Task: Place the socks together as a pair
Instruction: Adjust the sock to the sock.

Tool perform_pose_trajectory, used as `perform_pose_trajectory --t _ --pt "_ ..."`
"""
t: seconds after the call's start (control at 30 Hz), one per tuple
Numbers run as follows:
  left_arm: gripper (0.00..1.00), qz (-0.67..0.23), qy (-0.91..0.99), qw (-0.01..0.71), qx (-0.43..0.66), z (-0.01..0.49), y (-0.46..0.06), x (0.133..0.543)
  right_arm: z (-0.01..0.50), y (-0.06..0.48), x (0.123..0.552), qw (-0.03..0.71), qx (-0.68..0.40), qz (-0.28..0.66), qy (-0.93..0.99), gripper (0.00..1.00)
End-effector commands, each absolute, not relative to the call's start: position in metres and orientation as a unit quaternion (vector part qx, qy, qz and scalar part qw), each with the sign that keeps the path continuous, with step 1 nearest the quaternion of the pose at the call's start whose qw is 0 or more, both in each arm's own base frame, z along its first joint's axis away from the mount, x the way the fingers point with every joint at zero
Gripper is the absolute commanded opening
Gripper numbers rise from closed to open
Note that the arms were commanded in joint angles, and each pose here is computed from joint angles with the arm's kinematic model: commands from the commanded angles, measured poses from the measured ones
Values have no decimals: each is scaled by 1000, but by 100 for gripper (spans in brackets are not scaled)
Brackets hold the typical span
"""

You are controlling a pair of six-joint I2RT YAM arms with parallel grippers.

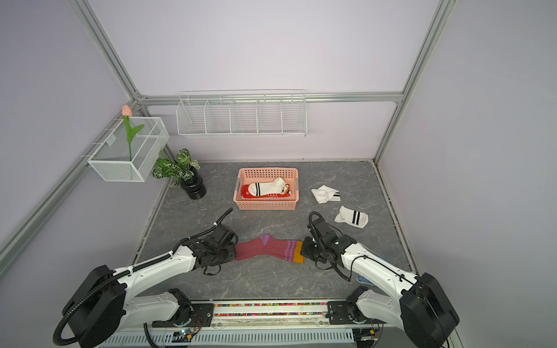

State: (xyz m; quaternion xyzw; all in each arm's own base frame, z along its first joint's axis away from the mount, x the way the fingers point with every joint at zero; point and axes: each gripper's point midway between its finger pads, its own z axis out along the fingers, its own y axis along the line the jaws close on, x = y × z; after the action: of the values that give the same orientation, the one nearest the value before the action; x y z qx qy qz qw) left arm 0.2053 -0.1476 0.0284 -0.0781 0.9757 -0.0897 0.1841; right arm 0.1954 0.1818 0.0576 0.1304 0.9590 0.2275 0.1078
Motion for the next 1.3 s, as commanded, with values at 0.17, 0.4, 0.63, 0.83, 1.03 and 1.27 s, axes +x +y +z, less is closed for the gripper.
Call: perform_pose_trajectory --t 0.17,0.4,0.63,0.83,1.03,1.27 --pt "0 -71 976 187 -83 29 -140 205 52 179 193 96 127 204 966 11" --pt "0 -71 976 187 -83 29 -141 206 52 182 193 96 123 205 966 20" --pt "0 -72 976 186 -83 28 -141 205 44 171 193 106 121 172 972 28" --pt "0 -73 976 185 -84 28 -141 205 38 181 194 98 124 194 968 27" --pt "0 -73 976 186 -84 28 -141 204 32 188 193 90 117 193 970 25" --pt "0 -74 976 186 -85 28 -141 205 30 188 191 90 116 189 971 23"
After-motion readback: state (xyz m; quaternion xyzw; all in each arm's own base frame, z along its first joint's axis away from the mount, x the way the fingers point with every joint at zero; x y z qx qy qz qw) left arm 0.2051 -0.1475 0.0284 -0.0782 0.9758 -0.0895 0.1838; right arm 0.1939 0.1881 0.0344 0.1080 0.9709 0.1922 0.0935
